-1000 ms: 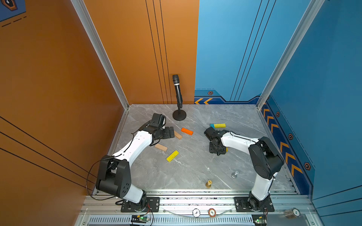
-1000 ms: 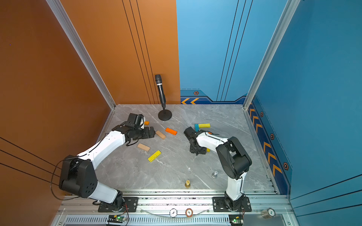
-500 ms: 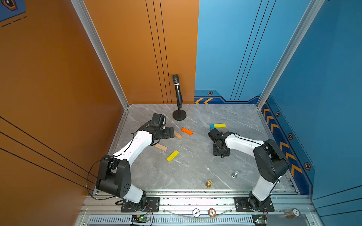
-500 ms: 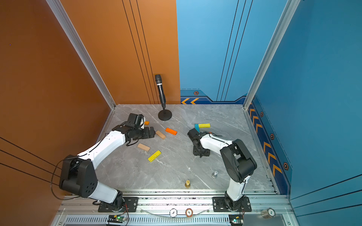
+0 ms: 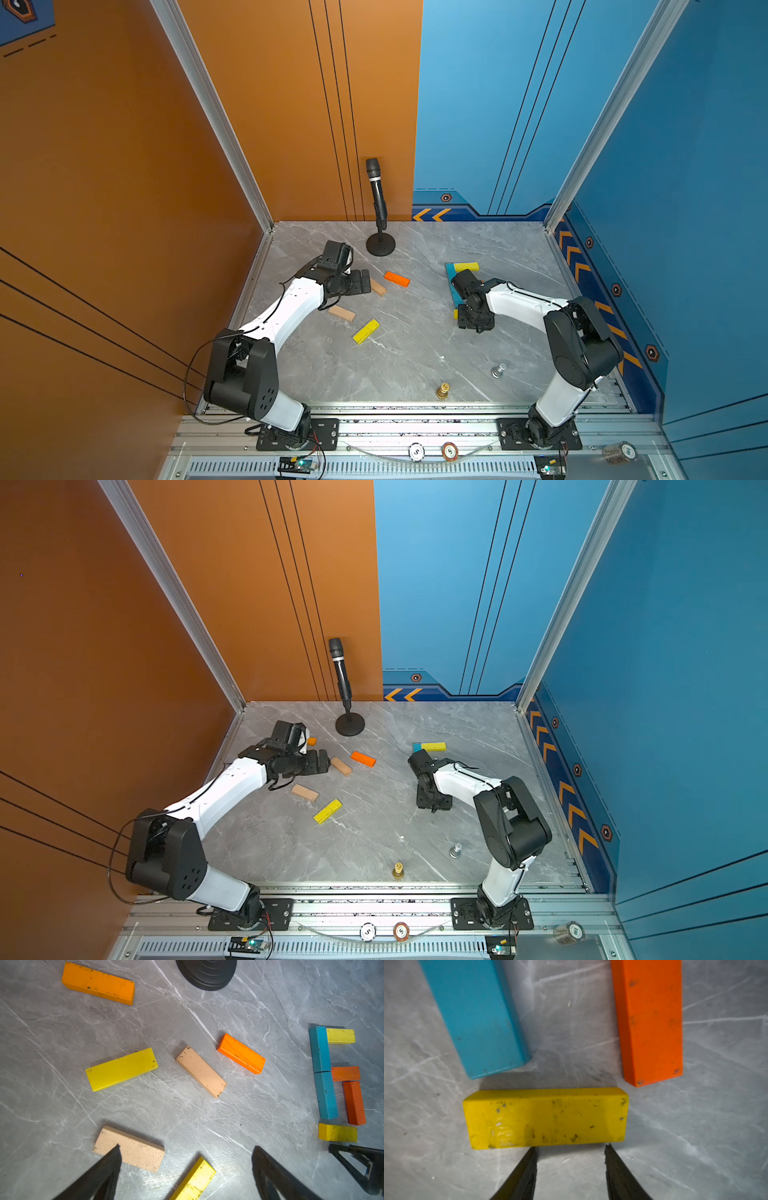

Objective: Assemble the number 6 with building blocks
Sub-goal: Assemble the building block at the center of the board.

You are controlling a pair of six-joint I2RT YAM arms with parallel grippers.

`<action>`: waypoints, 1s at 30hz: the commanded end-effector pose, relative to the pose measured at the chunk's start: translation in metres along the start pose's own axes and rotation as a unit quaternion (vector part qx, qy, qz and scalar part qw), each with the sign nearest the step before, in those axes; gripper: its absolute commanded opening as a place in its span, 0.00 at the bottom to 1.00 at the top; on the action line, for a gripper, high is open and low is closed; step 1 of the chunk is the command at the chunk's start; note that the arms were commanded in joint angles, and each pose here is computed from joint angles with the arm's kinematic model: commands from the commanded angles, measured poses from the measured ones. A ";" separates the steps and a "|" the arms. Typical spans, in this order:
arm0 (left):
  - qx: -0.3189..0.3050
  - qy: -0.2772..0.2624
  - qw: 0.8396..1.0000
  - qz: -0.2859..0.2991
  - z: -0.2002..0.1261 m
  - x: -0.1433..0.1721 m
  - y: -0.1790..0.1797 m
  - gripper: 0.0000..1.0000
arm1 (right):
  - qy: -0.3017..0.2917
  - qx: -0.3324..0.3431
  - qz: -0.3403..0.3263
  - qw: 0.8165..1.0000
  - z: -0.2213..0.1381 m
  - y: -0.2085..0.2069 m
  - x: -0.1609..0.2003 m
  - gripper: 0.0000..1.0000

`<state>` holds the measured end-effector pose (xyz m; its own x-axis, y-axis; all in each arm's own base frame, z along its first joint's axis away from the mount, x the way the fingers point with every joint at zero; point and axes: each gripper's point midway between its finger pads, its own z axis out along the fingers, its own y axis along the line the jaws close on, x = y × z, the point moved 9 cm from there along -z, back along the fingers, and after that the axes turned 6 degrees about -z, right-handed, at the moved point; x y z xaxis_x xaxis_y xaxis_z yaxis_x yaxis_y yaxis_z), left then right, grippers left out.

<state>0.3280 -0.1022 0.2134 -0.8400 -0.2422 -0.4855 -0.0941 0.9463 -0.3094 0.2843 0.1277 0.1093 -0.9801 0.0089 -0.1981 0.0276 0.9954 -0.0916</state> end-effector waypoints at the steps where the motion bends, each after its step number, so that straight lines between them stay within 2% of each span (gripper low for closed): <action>1: 0.006 -0.010 1.000 0.012 -0.004 -0.007 -0.007 0.98 | -0.001 0.006 -0.003 1.000 0.000 -0.007 0.002 0.53; 19: 0.006 -0.011 1.000 0.014 -0.004 -0.006 -0.008 0.98 | -0.019 0.012 0.018 1.000 -0.004 -0.018 -0.015 0.52; 30: 0.009 -0.008 1.000 0.014 -0.004 -0.006 -0.008 0.98 | -0.014 0.031 0.017 0.999 -0.011 -0.028 -0.005 0.52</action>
<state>0.3278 -0.1032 0.2134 -0.8409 -0.2354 -0.4874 -0.0874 0.9477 -0.3070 0.2920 0.1105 0.1141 -0.9748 0.0434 -0.2190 0.0660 0.9931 -0.0972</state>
